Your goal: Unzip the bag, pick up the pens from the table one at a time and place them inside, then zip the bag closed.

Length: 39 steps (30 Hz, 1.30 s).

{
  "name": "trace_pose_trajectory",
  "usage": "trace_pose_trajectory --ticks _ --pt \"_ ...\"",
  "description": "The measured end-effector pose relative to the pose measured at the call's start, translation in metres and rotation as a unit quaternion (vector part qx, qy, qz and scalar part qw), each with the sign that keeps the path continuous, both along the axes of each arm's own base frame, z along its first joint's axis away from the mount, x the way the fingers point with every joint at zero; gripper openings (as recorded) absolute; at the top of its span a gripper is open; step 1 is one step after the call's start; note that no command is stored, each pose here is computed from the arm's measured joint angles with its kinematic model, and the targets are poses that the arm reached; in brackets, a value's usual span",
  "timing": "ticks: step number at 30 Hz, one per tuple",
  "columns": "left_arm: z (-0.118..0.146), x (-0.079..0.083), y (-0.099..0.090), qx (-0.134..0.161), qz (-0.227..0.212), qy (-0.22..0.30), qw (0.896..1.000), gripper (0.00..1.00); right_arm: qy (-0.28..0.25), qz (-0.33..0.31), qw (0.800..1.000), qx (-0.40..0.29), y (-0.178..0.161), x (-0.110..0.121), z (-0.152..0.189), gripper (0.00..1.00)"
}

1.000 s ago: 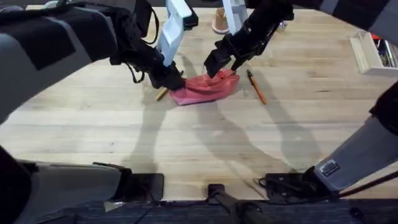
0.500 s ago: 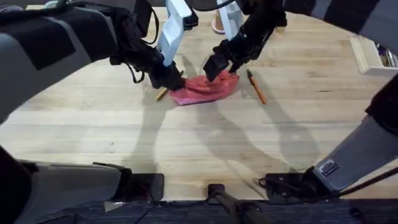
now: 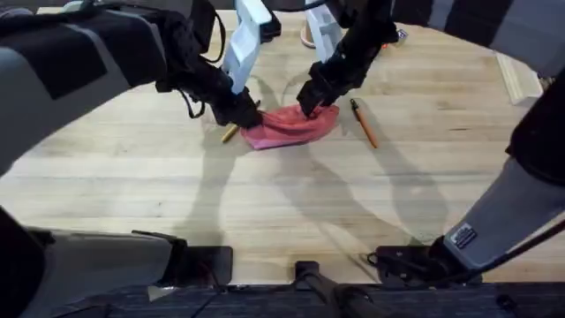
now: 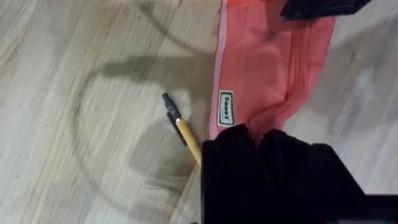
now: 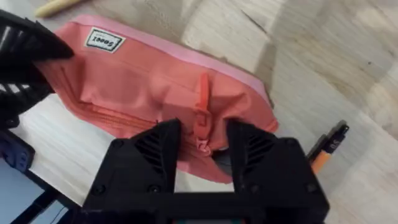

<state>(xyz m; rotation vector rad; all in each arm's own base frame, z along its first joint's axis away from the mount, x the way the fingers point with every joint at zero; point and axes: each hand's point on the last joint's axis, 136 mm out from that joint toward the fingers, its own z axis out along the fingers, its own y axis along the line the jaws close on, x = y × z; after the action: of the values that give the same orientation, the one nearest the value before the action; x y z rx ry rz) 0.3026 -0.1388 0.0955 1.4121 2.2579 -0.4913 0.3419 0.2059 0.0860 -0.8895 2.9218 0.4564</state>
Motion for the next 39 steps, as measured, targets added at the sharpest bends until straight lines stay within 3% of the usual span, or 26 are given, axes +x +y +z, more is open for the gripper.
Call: trace_pose_trajectory --ticks 11,23,39 --pt "0.000 0.000 0.000 0.000 0.000 0.000 1.000 0.042 -0.010 -0.002 1.000 -0.010 -0.004 0.005 -0.002 0.142" --pt "0.000 0.000 0.000 0.000 0.000 0.000 1.000 0.042 -0.014 -0.004 1.000 -0.018 -0.006 0.008 -0.001 0.038" --pt "0.000 0.000 0.000 0.000 0.000 0.000 1.000 0.042 -0.025 -0.005 0.999 -0.020 -0.003 0.019 0.018 0.032"
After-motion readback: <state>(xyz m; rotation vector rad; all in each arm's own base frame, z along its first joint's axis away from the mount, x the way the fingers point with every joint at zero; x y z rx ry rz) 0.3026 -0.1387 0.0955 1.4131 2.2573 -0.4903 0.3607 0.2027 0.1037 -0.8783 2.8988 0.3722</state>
